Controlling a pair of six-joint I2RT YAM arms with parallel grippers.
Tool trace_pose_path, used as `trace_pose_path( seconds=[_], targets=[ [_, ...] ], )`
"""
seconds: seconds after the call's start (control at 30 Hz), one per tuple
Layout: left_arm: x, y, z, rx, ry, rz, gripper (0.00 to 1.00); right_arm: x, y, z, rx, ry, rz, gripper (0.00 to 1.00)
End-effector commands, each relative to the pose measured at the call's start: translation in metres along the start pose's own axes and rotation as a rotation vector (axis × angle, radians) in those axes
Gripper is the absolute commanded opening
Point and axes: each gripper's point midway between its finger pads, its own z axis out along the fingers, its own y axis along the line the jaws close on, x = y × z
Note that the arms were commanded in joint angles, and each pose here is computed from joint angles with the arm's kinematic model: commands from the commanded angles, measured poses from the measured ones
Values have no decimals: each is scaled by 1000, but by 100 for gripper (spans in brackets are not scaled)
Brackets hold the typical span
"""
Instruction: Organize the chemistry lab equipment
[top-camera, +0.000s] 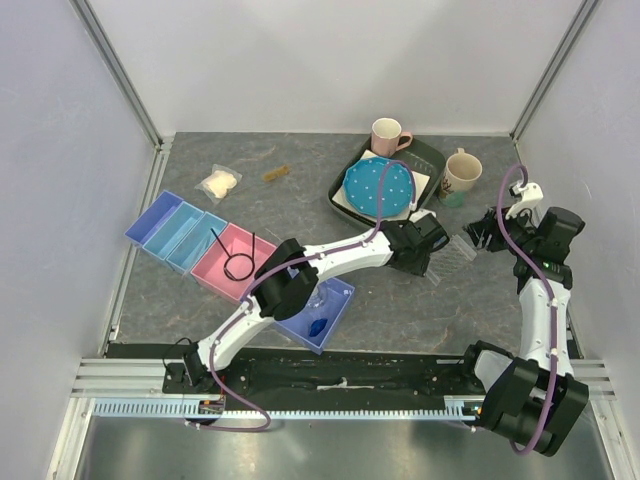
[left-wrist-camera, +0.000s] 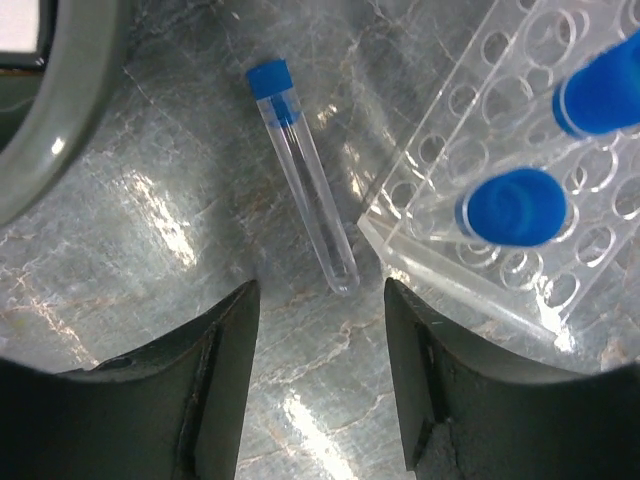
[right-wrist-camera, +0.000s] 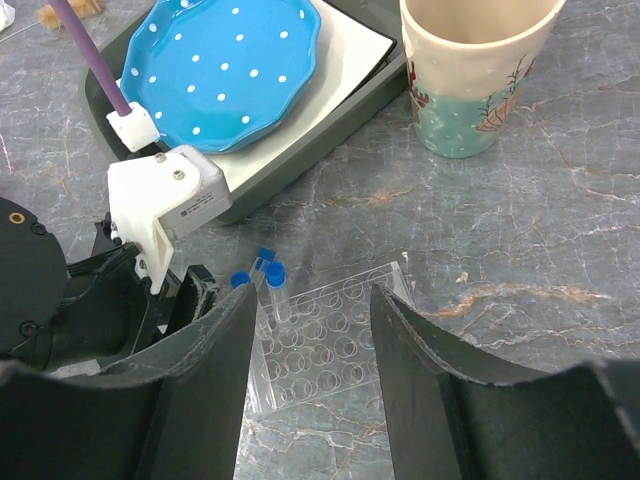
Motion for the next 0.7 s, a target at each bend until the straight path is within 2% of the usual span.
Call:
trace_pose_path(
  seconds=[0.0, 0.13, 0.3, 0.37, 0.5, 0.67],
  targets=[
    [-8, 3, 9, -54, -34, -56, 60, -29, 4, -6, -15, -65, -46, 57],
    [-14, 25, 19, -194, -84, -99, 59, -30, 3, -6, -13, -66, -47, 57],
    [-3, 42, 30, -284, -63, -83, 54, -29, 1, -6, -9, -64, -42, 57],
    [2, 46, 30, -301, -51, -71, 50, -28, 1, -6, -9, -63, -41, 57],
    [4, 54, 27, -331, -46, -36, 33, -28, 0, -5, -5, -61, -38, 57],
    [11, 57, 20, -307, -3, 62, 22, -26, -1, -5, -4, -57, -33, 57]
  ],
)
